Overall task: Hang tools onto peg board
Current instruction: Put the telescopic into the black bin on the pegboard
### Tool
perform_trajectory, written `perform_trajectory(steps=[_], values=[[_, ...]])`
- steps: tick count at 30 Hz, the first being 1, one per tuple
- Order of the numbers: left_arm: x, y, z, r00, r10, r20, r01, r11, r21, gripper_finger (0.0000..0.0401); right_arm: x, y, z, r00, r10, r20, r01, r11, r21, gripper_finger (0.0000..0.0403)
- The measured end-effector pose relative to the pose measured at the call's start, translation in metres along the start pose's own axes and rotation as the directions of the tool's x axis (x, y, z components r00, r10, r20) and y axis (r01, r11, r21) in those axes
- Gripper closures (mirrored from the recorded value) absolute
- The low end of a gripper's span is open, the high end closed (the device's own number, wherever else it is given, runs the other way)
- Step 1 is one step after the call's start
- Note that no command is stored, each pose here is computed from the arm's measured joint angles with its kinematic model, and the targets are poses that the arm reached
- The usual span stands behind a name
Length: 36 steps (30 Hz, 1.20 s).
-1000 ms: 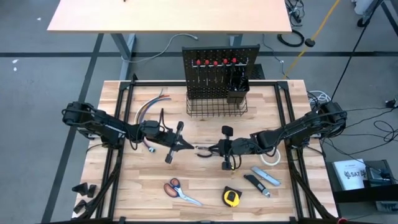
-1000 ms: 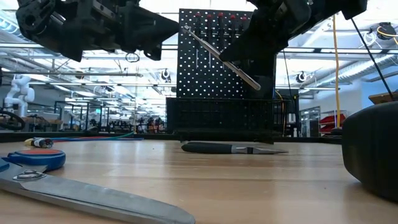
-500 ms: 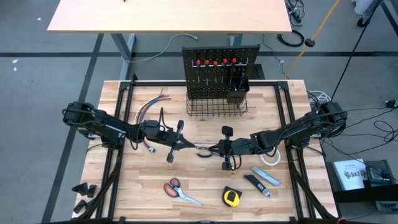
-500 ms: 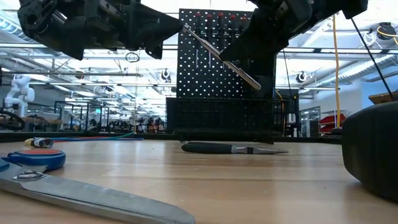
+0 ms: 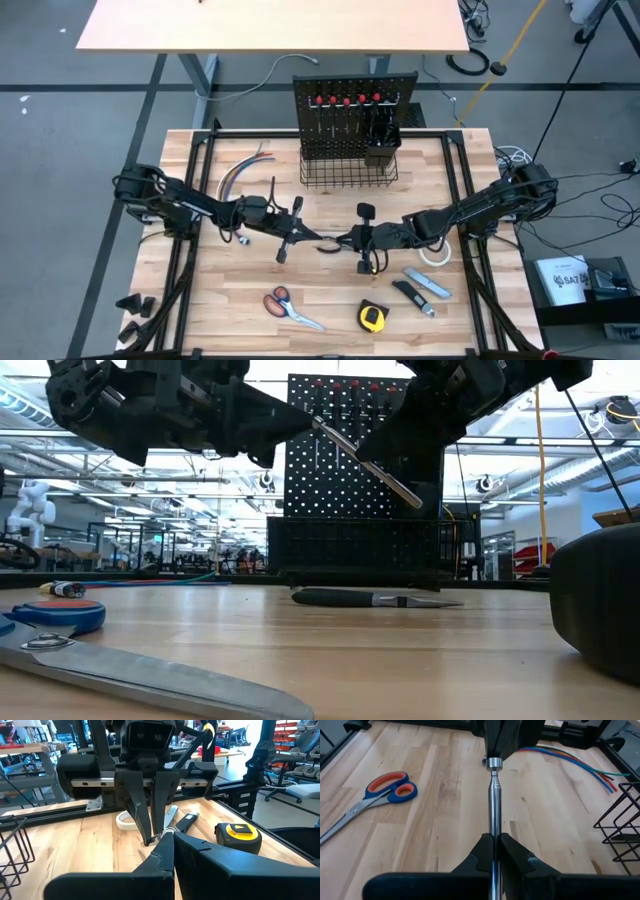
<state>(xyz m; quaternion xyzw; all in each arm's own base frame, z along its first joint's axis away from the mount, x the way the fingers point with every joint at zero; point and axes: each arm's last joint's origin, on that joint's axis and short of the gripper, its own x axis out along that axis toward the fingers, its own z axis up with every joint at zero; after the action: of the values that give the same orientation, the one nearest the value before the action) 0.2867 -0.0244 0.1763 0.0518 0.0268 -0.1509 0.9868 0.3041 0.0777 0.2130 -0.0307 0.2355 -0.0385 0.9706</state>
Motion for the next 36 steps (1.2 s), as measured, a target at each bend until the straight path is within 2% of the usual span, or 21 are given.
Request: perform_trajectory(steps=[5, 12, 21, 27, 32, 36], values=[[0.004, 0.001, -0.002, 1.000, -0.004, -0.009, 0.004, 1.000, -0.002, 0.0401, 0.000, 0.000, -0.002, 1.000, 0.002, -0.013, -0.002, 1.000, -0.004, 0.0398], [-0.010, 0.002, 0.027, 0.998, 0.012, 0.058, -0.013, 1.000, 0.014, 0.0391, -0.001, 0.000, 0.002, 1.000, -0.005, 0.004, 0.005, 1.000, 0.005, 0.0398], [-0.039, -0.003, 0.048, 0.999, 0.012, -0.046, -0.012, 1.000, -0.002, 0.0388, -0.017, -0.004, 0.012, 0.999, 0.000, 0.036, 0.001, 1.000, -0.019, 0.0399], [-0.059, -0.006, 0.051, 0.996, 0.088, -0.014, -0.088, 0.996, 0.034, 0.0387, -0.063, -0.020, 0.031, 0.979, -0.175, 0.108, 0.181, 0.982, -0.051, 0.0399], [-0.065, -0.008, 0.042, 0.995, 0.094, 0.010, -0.095, 0.995, 0.038, 0.0387, -0.098, -0.044, 0.043, 0.916, -0.329, 0.228, 0.336, 0.942, 0.011, 0.0399], [-0.066, -0.008, 0.042, 0.994, 0.106, 0.015, -0.107, 0.994, 0.038, 0.0387, -0.115, -0.061, 0.041, 0.850, -0.443, 0.286, 0.439, 0.895, 0.082, 0.0399]])
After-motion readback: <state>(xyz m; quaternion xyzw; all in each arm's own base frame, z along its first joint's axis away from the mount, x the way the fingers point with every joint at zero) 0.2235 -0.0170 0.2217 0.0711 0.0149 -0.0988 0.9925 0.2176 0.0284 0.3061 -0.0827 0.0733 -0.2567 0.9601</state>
